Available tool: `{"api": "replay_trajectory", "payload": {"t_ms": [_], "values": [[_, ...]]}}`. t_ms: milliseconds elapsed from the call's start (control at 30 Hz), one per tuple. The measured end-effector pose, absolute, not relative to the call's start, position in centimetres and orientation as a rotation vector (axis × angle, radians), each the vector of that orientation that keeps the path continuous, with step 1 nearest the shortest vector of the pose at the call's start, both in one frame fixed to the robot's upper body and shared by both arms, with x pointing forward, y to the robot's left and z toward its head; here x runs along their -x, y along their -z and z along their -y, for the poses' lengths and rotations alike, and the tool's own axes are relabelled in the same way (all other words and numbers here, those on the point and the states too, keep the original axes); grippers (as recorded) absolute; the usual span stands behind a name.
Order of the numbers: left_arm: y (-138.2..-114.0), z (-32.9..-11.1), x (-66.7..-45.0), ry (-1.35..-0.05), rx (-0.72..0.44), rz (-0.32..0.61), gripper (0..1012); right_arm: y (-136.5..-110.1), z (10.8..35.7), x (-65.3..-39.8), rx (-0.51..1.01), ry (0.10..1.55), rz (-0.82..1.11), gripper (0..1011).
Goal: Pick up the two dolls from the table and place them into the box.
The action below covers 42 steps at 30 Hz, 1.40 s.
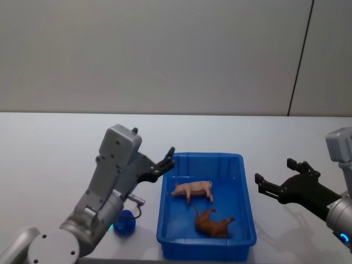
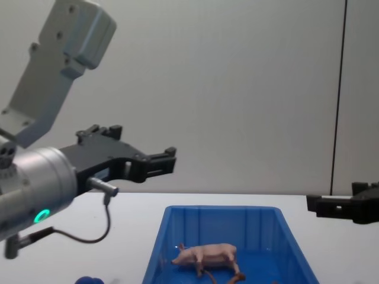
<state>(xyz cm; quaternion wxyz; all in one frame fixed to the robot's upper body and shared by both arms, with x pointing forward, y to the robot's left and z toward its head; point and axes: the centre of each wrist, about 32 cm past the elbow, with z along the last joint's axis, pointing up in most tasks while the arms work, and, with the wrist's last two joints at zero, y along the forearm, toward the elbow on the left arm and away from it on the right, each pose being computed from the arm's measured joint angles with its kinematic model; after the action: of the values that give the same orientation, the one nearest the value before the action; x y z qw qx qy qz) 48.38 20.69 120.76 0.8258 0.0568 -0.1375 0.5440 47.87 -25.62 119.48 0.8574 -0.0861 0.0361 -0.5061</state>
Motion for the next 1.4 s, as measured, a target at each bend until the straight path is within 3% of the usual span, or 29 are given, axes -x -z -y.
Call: {"api": "replay_trajectory", "payload": {"t_ms": [333, 667, 1400], "values": [[-120.7, -22.3, -46.8, -1.232, -0.199, 0.280, 1003, -119.5, 25.9, -47.7, 0.184, 1.065, -0.073, 1001], [-120.1, -23.8, -45.7, -1.261, -0.272, 0.208, 1003, -119.5, 26.0, -47.7, 0.186, 1.066, -0.072, 1001], [-117.0, -25.2, -46.3, -1.184, -0.438, 0.035, 1003, -119.5, 26.1, -47.6, 0.188, 1.067, -0.071, 1001]]}}
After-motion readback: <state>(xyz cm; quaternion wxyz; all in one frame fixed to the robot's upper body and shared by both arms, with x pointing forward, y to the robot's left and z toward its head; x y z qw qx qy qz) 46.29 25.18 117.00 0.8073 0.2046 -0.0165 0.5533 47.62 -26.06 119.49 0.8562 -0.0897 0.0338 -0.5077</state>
